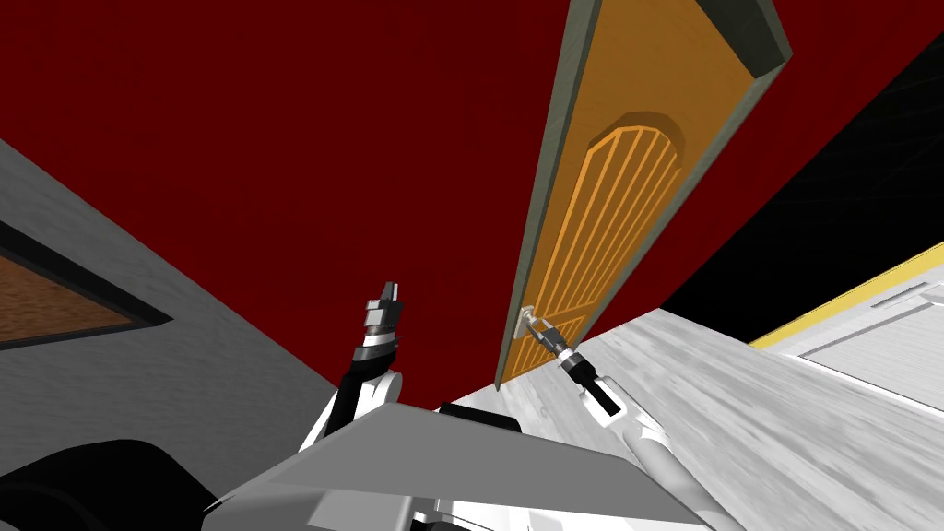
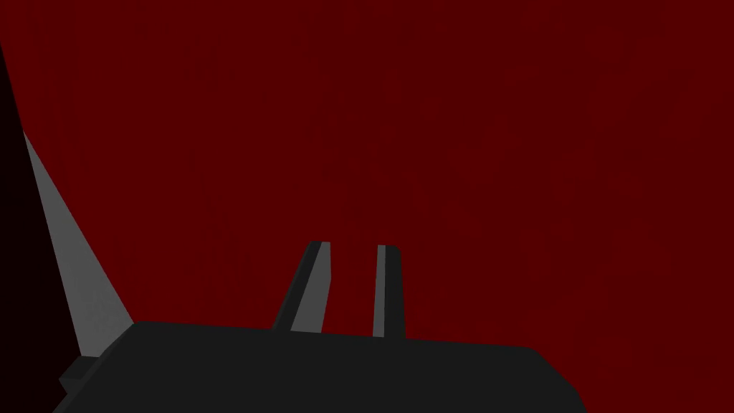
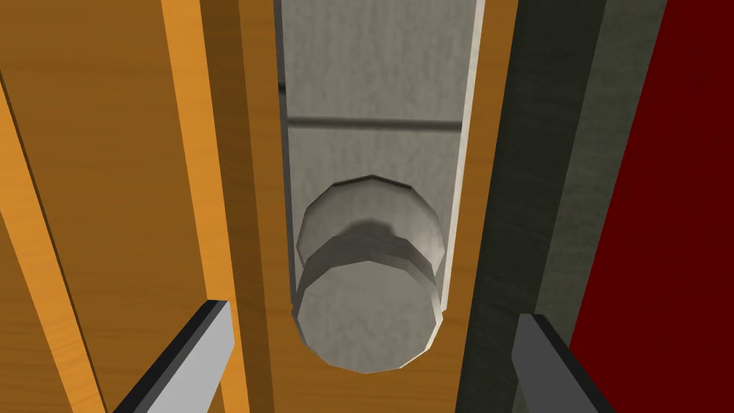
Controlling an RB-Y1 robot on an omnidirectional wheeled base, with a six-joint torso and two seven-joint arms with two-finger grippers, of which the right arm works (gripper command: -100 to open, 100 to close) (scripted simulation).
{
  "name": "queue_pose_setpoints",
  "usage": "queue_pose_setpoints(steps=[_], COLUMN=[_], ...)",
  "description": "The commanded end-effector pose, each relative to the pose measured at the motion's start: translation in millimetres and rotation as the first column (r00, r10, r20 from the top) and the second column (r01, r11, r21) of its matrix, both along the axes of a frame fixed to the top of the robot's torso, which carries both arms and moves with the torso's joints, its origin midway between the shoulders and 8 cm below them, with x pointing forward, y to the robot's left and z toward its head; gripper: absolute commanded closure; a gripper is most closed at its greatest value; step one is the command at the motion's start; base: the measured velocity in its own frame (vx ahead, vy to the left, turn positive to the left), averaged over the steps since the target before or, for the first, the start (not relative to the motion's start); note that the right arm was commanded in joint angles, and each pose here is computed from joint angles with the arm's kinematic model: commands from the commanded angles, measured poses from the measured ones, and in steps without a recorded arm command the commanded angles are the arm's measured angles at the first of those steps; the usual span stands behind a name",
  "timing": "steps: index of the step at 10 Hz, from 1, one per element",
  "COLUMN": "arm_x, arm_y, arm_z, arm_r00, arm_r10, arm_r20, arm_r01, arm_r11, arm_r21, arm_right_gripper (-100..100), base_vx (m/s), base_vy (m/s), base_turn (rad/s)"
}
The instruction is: Pull the door open
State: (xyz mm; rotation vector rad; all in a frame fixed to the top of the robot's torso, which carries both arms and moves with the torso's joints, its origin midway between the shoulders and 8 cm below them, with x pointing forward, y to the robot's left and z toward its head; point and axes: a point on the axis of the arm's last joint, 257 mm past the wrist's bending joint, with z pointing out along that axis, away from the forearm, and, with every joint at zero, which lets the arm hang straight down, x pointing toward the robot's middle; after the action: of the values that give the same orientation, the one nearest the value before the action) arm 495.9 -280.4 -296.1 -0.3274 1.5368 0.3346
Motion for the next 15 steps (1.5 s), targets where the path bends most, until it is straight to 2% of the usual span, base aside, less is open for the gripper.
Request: queue_pose_setpoints(steps=[1, 2, 3, 8, 9, 11, 15], arm_x=[2.3, 1.7, 1.7, 1.7, 4.8, 6.8, 12.7], arm_y=[0.3, -0.1, -0.1, -0.1, -2.3, -3.8, -8.5], arm_z=[-0.1, -0.2, -0.2, -0.2, 2.5, 4.2, 9.0], arm_r00=[1.0000, 1.0000, 1.0000, 1.0000, 0.9998, 0.9995, 0.9976], arm_r10=[-0.007, -0.004, -0.004, -0.004, -0.016, -0.024, -0.045], arm_r20=[0.001, 0.001, 0.001, 0.001, -0.011, -0.021, -0.052], arm_r01=[0.007, 0.004, 0.004, 0.004, 0.017, 0.026, 0.055], arm_r11=[1.000, 1.000, 1.000, 1.000, 0.999, 0.996, 0.976], arm_r21=[0.000, 0.000, 0.000, 0.000, 0.050, 0.091, 0.209], arm_right_gripper=[-100, -100, 100, 100, 100, 100, 100], base_vx=[0.123, 0.021, -0.031, -0.004, -0.044, -0.059, -0.052], base_vy=[0.042, 0.006, -0.022, -0.002, -0.038, -0.058, -0.052], base_turn=[0.046, 0.011, -0.001, 0.000, 0.090, 0.094, 0.098])
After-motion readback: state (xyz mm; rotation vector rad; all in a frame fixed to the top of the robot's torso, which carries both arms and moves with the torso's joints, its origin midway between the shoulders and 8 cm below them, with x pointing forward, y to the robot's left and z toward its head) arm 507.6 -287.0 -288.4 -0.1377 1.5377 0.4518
